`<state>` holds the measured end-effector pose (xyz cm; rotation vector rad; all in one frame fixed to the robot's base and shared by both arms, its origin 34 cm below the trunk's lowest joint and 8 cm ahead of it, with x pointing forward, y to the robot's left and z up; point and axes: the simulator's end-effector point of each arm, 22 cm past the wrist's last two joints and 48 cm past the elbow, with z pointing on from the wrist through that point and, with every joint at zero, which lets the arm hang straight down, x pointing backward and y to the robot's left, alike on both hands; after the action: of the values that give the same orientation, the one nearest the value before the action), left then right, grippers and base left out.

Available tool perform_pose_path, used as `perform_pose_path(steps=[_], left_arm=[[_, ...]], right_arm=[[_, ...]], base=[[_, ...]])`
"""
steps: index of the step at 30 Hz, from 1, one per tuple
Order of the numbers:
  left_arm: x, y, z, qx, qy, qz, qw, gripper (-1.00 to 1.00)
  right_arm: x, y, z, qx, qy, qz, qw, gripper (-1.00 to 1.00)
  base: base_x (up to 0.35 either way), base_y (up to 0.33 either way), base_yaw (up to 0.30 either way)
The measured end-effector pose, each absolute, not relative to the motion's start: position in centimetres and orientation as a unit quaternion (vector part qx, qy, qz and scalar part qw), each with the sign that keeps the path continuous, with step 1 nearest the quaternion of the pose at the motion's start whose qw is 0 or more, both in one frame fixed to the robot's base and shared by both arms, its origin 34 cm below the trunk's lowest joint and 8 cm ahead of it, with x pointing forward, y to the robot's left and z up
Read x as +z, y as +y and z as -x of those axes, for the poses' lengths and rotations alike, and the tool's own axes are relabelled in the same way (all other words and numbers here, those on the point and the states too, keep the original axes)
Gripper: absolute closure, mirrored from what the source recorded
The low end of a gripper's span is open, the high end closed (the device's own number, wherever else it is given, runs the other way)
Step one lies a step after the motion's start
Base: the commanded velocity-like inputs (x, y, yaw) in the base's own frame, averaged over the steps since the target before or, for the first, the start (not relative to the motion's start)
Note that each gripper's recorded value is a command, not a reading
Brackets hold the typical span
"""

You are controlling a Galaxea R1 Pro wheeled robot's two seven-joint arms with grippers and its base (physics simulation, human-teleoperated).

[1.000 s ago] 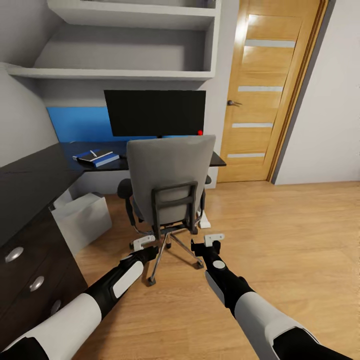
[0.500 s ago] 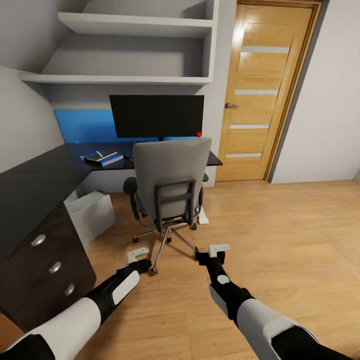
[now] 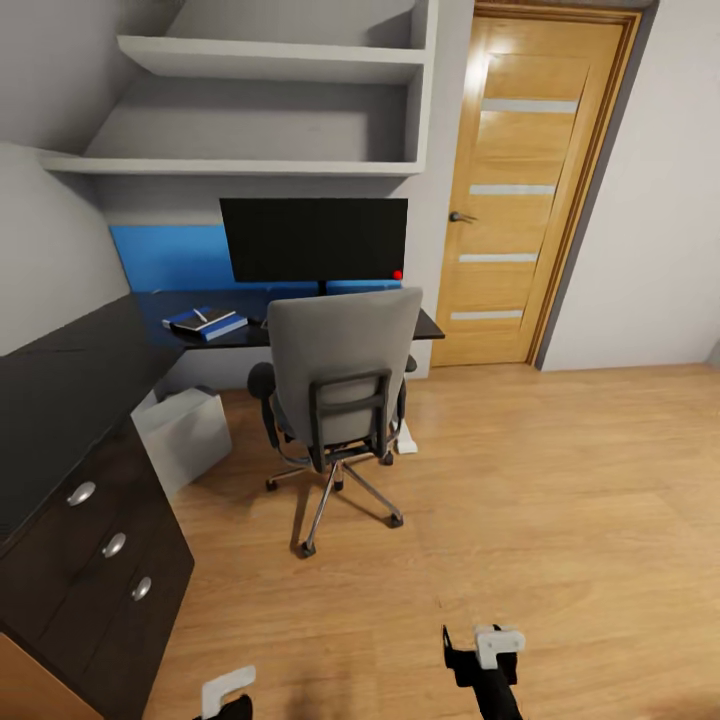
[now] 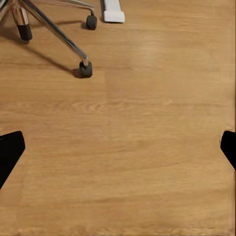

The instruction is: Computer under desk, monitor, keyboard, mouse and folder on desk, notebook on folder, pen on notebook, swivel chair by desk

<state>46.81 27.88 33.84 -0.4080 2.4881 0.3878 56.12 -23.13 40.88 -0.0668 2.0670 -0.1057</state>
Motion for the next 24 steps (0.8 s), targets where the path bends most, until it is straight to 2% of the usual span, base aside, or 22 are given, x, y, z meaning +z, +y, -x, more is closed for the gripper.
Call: perform_pose_path(steps=[12,24], left_arm=[[32.5,29.0,-32.0,0.171,0.946,0.145,0.235,-1.00],[35.6,29.3,-28.9,0.171,0.936,0.135,0.275,-1.00]], right_arm=[[40.6,-27.1,-51.8,-0.069,0.878,0.039,0.473,-1.00],[42.9,-27.3,-52.0,-0.069,0.879,0.041,0.470,-1.00]], base=[[0.000,0.000,0.000],[0.000,0.000,0.000]])
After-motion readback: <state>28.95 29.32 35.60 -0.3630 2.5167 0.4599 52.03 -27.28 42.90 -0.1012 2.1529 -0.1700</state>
